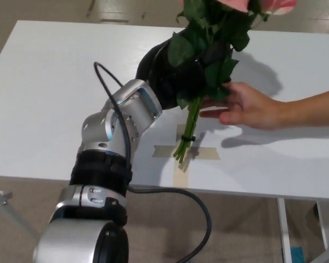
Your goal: Use the left hand to pick up the rose and passes it to a human.
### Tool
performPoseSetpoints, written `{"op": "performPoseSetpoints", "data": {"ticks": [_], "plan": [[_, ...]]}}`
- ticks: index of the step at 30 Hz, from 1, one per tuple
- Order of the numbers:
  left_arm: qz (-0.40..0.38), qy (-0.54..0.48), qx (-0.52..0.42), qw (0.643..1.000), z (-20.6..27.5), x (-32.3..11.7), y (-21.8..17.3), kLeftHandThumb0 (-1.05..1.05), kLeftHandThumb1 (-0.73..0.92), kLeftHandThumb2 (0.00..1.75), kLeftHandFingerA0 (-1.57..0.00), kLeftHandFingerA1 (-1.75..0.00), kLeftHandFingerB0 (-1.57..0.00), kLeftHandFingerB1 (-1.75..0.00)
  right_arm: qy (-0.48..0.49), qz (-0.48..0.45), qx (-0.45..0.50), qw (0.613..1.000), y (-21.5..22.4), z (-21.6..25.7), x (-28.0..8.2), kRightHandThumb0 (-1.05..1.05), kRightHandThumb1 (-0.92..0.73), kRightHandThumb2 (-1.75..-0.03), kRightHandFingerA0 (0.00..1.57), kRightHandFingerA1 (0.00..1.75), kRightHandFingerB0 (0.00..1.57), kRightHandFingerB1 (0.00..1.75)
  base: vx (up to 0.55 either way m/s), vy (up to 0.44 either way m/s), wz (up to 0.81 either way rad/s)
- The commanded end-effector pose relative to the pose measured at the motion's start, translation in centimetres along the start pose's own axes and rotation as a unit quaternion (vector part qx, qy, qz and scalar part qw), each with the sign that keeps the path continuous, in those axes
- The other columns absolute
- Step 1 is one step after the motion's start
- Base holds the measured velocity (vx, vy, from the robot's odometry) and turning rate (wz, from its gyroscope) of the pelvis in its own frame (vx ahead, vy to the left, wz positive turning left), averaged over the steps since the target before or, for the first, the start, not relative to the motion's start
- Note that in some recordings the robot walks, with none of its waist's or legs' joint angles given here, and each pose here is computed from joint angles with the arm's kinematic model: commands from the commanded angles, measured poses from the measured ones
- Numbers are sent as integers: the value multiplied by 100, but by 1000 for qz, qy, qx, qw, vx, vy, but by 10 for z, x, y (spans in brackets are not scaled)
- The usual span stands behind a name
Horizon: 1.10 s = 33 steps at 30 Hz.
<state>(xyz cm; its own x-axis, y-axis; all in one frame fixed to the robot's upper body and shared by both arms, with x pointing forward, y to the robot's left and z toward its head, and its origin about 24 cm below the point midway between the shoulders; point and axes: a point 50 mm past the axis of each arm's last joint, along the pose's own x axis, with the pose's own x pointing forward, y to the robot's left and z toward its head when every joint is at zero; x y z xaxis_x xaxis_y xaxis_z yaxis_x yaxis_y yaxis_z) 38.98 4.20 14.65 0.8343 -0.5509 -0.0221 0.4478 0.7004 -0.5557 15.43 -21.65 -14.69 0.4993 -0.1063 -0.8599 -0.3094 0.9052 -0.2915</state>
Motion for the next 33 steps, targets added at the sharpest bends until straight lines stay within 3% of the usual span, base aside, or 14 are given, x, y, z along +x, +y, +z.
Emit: {"op": "performPoseSetpoints", "data": {"ticks": [1, 21, 33], "plan": [[-25, 1, 14, 1000, -6, 16, -29, -10, 83, 71, -88, -142, -79, -99, 3, 8, -10, 1000, 8, 1, 0, -36, -66, -59, 75, 49, 61, 44, 0, 0, 0], [-74, 5, 32, 997, -14, 34, -69, -10, 83, 71, -82, -139, -78, -97, -20, 3, -10, 1000, 5, 20, 3, -37, -65, -59, 75, 49, 61, 44, 0, 0, 0], [-69, 15, 33, 997, -21, 33, -62, -11, 85, 70, -81, -139, -76, -100, -23, 9, -4, 1000, 10, 22, 3, -37, -65, -60, 77, 50, 60, 43, 0, 0, 0]]}}
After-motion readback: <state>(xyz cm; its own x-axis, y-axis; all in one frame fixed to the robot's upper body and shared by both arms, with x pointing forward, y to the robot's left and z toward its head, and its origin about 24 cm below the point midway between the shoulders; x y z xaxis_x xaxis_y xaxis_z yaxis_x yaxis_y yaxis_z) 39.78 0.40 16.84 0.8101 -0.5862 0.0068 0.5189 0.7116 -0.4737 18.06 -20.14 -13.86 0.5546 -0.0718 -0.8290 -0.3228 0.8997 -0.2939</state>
